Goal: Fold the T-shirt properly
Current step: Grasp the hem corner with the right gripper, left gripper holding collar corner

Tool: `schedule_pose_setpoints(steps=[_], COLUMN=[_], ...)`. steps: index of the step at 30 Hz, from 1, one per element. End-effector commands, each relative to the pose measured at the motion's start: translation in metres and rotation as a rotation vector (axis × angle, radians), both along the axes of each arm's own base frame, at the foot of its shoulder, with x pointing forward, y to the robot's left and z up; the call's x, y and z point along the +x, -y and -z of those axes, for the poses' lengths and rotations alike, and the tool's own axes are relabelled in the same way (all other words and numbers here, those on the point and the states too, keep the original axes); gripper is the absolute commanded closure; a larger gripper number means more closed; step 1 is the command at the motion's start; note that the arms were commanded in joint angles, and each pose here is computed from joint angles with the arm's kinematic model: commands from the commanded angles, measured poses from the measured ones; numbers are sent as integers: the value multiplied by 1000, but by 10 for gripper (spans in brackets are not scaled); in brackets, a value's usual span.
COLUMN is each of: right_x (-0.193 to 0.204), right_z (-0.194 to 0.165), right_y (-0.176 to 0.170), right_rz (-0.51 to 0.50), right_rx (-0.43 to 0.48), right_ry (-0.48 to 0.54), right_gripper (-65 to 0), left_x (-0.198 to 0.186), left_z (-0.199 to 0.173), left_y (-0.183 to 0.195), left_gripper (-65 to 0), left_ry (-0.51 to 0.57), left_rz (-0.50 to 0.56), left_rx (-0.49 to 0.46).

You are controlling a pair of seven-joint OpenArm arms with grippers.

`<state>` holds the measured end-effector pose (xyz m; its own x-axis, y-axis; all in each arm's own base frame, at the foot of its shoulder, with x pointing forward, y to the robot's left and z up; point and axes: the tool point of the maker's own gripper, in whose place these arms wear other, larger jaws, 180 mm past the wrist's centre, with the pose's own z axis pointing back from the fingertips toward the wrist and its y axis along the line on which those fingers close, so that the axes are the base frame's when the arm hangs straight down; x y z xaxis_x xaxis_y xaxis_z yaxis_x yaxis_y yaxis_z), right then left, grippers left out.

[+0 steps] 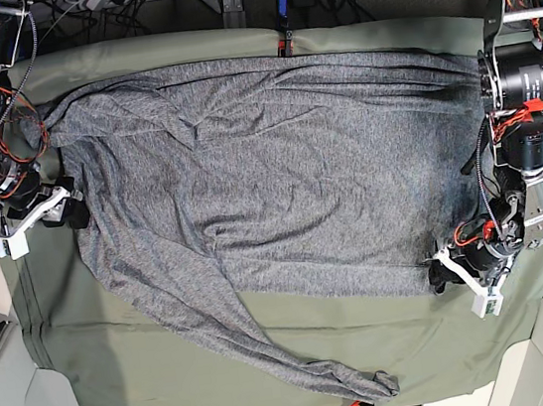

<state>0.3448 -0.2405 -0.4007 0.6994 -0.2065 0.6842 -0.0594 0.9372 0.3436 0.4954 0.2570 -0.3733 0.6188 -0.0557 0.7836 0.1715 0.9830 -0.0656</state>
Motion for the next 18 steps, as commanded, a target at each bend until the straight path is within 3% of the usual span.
schedule_pose_setpoints(steps=[1,18], right_x=[10,10], right_z=[-14,-14], right_y=[4,5], right_rz=[0,0], right_rx=[-6,-7], right_ry=[44,43], right_gripper=[-306,-306], left_x=[18,31], left_z=[-31,-59], left_y=[-11,-29], left_gripper=[-317,-317], left_ry=[83,179], left_rz=[-17,-58], left_rx=[11,80])
